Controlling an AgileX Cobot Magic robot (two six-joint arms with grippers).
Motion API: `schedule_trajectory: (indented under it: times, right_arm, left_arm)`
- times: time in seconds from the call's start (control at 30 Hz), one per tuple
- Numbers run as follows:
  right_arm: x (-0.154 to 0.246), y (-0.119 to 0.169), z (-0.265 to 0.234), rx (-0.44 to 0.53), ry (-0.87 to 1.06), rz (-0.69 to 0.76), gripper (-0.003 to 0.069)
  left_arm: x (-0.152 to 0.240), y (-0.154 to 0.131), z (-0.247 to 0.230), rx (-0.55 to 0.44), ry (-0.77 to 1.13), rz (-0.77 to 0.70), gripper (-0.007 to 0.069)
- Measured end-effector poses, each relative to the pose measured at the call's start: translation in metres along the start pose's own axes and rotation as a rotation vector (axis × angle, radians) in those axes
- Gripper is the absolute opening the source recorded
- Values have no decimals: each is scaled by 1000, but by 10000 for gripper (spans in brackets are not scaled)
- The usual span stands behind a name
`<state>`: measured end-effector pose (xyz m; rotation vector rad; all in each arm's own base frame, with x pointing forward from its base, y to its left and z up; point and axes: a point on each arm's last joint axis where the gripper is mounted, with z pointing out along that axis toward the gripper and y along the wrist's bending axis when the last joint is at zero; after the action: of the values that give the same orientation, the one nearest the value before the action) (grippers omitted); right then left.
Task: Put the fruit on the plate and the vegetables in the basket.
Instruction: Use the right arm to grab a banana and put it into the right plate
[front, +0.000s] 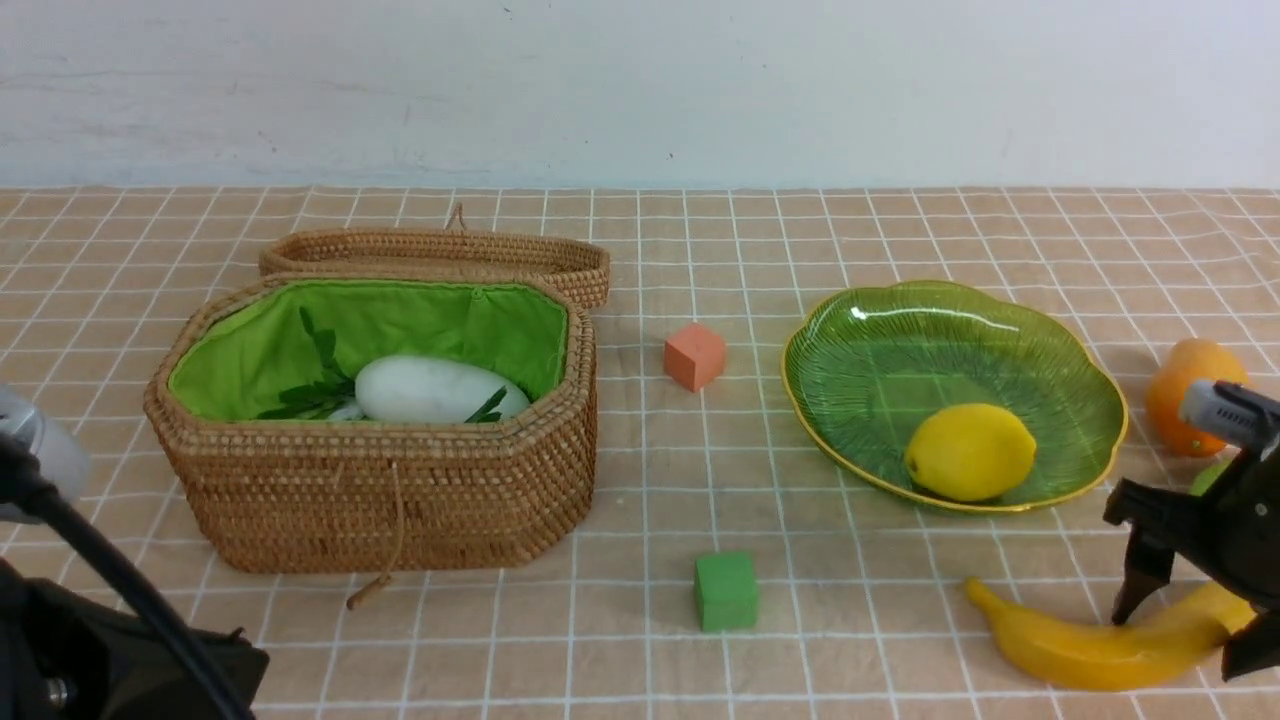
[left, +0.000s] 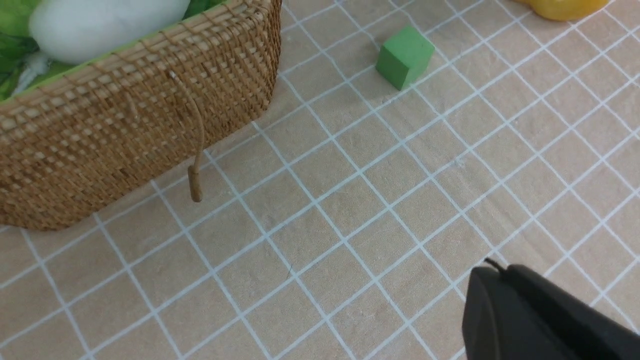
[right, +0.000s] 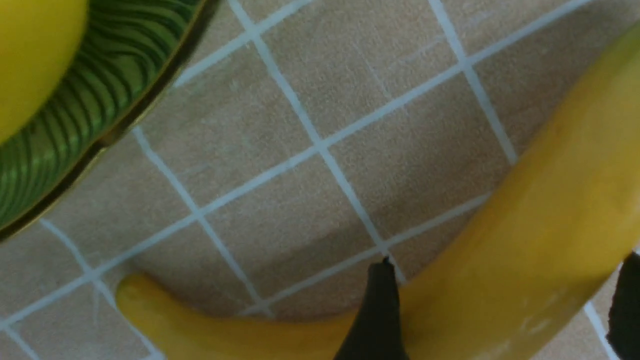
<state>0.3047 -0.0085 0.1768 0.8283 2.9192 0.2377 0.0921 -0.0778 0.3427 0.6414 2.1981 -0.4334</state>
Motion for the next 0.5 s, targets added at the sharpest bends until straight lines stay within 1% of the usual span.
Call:
schedule_trajectory:
  times: [0.07, 0.13, 0.2, 0.27, 0.3, 0.37, 0.5]
  right_arm:
    - [-1, 0, 10, 7, 23, 9, 541]
    - [-3, 0, 15, 9, 23, 8, 497]
    - [-4, -1, 18, 15, 30, -9, 427]
    - [-5, -1, 19, 27, 41, -40, 333]
    - [-5, -1, 19, 29, 42, -64, 311]
    - [-5, -1, 16, 31, 54, -128, 315]
    - [-5, 4, -5, 15, 55, -166, 315]
  left_arm:
    - [-1, 0, 0, 2, -13, 1, -13]
    - [-3, 0, 0, 4, -30, 1, -13]
    - [-4, -1, 0, 6, -44, 5, -13]
    - [-5, -1, 0, 8, -58, 4, -13]
    - [-6, -1, 0, 9, -66, 4, -13]
    - [-7, -1, 0, 11, -81, 9, -13]
    - [-10, -2, -1, 15, -112, 27, -13]
